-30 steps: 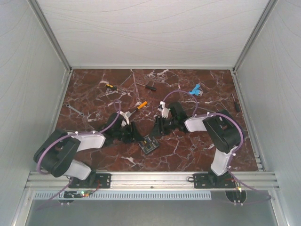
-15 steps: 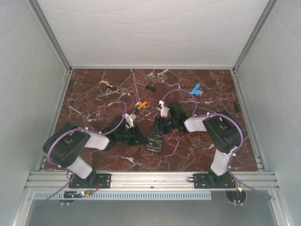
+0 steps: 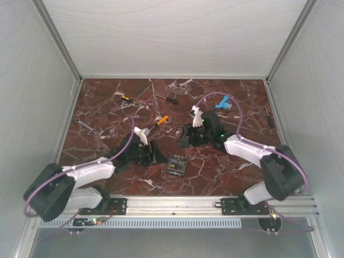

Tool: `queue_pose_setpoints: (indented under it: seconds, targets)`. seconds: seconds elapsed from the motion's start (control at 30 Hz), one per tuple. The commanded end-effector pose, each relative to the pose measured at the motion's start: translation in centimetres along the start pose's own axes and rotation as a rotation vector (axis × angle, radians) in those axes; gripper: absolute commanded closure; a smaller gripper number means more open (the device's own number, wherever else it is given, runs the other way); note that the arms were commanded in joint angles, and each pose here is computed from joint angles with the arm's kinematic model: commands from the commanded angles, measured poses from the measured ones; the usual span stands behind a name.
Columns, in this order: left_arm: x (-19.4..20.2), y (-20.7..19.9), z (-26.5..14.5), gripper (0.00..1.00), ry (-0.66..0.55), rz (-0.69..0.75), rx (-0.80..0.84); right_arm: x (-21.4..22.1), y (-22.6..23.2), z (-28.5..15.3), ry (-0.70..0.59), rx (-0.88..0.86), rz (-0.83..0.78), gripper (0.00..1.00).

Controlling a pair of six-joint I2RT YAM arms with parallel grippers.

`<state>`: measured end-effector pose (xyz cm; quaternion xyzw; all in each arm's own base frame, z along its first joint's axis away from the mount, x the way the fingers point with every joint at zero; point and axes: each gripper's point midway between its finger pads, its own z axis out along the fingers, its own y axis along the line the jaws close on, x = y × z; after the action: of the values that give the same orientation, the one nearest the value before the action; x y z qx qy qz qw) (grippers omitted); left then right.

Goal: Snap on the fuse box
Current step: Close the fuse box cover on the fuse box base, then reset both arms

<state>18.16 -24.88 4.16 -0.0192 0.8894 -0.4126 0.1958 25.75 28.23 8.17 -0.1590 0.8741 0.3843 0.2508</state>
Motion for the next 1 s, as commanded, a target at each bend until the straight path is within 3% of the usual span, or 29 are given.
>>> queue_pose_setpoints:
  seconds: [0.0,0.13,0.3,0.37,0.5,0.63,0.7,0.97]
  targets:
    - [-2.2,0.5,-1.7,0.39,-0.123,0.059,-0.073,-2.6,-4.1,-4.0,-0.148,0.201,0.0,0.39]
    - [-5.4,1.2,-4.1,0.23,-0.264,0.084,-0.121,-4.8,-8.4,-8.9,-0.311,0.352,0.068,0.28]
    - [-11.9,3.8,-8.1,0.02,-0.582,0.087,-0.236,-7.2,-13.8,-15.2,-0.609,0.592,0.162,0.14]
    - [-14.5,5.0,-10.0,0.01,-0.716,0.087,-0.3,-8.5,-15.7,-17.7,-0.747,0.698,0.164,0.12]
    - [-18.5,8.4,-14.2,0.0,-0.931,0.053,-0.458,-9.1,-19.6,-21.3,-0.902,0.93,0.093,0.09]
    - [-20.4,12.8,-18.4,0.0,-1.109,0.038,-0.617,-8.5,-22.8,-21.8,-0.906,1.057,0.016,0.07]
    - [-21.0,13.8,-19.7,0.0,-1.164,0.029,-0.622,-7.9,-24.3,-20.6,-0.857,1.079,-0.015,0.07]
    - [-21.9,14.2,-21.0,0.0,-1.312,0.313,-0.649,-7.7,-24.7,-18.6,-0.875,0.934,-0.164,0.05]
